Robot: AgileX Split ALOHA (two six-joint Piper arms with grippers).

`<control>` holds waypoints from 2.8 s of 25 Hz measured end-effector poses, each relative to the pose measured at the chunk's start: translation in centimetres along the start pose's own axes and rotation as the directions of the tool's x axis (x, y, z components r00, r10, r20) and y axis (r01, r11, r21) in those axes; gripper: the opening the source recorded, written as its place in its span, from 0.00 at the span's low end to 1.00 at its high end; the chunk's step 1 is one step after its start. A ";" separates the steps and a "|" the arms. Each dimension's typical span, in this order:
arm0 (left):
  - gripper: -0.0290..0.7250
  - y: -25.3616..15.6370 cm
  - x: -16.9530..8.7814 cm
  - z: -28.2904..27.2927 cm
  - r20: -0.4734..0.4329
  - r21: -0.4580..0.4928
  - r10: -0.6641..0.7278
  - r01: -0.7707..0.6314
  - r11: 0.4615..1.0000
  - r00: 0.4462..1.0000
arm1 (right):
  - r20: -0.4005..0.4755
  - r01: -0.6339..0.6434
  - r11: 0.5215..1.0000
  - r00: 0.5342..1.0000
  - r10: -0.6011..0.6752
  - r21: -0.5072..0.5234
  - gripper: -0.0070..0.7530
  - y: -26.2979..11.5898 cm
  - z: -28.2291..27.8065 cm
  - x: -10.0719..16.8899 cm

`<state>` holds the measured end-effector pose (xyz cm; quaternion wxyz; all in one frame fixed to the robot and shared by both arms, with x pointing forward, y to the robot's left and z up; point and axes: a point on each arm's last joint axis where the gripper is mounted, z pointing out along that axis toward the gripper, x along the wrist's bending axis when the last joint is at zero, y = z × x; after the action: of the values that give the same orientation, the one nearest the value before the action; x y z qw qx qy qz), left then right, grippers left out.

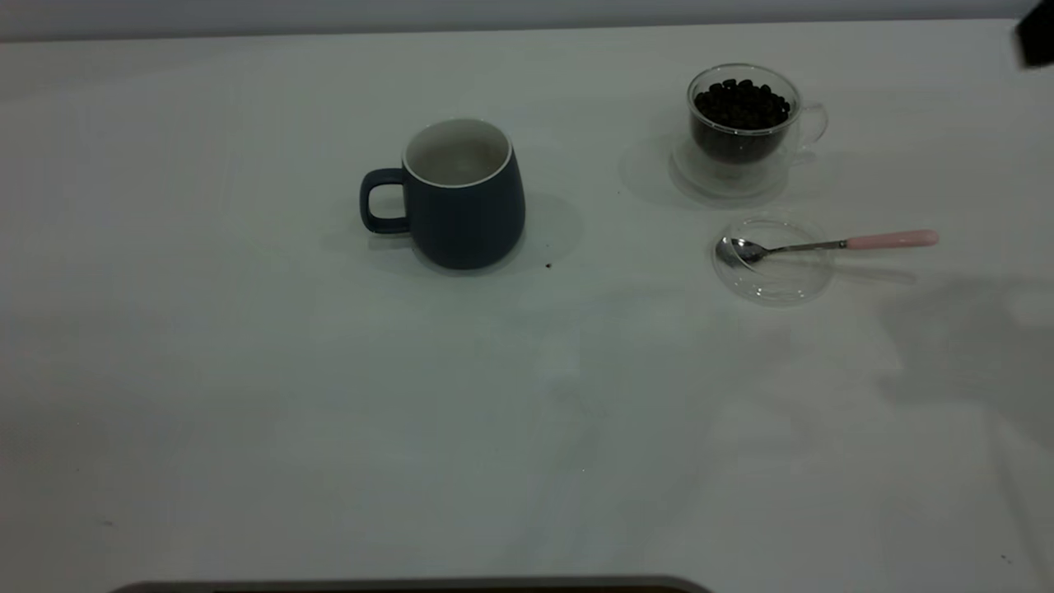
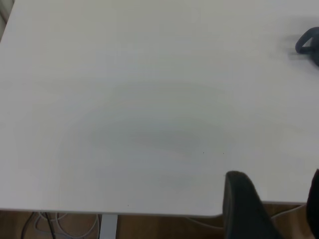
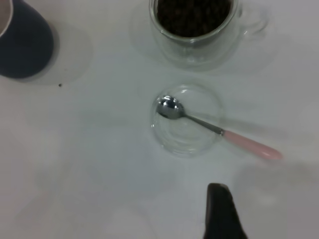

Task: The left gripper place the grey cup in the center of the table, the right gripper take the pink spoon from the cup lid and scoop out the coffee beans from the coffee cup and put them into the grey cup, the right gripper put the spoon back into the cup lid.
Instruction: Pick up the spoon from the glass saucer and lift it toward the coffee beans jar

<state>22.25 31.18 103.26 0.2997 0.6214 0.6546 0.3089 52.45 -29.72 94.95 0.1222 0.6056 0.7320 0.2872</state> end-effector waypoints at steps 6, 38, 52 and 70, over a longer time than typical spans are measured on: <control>0.53 0.0 0.0 0.0 0.000 0.000 0.000 0.000 1.000 1.000 | -0.103 -0.207 0.976 0.972 0.213 0.070 0.67 0.0 5.5 -6.5; 0.53 0.0 0.0 0.0 0.000 0.000 0.000 0.000 1.000 1.000 | -0.486 -0.460 0.854 0.703 0.518 0.245 0.80 -7.3 18.0 -13.3; 0.53 0.0 0.0 0.0 0.000 0.000 0.000 0.000 1.000 1.000 | -0.518 -0.426 0.859 0.685 0.512 0.285 0.79 -7.6 20.6 -10.3; 0.53 0.0 0.0 0.0 0.000 0.000 -0.001 0.001 1.000 1.000 | -0.551 -0.418 0.862 0.665 0.505 0.286 0.14 -7.5 20.5 -10.0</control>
<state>22.25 31.18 103.26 0.2998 0.6212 0.6549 0.3088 59.49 -34.47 72.53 -0.2380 0.6523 0.5713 0.4375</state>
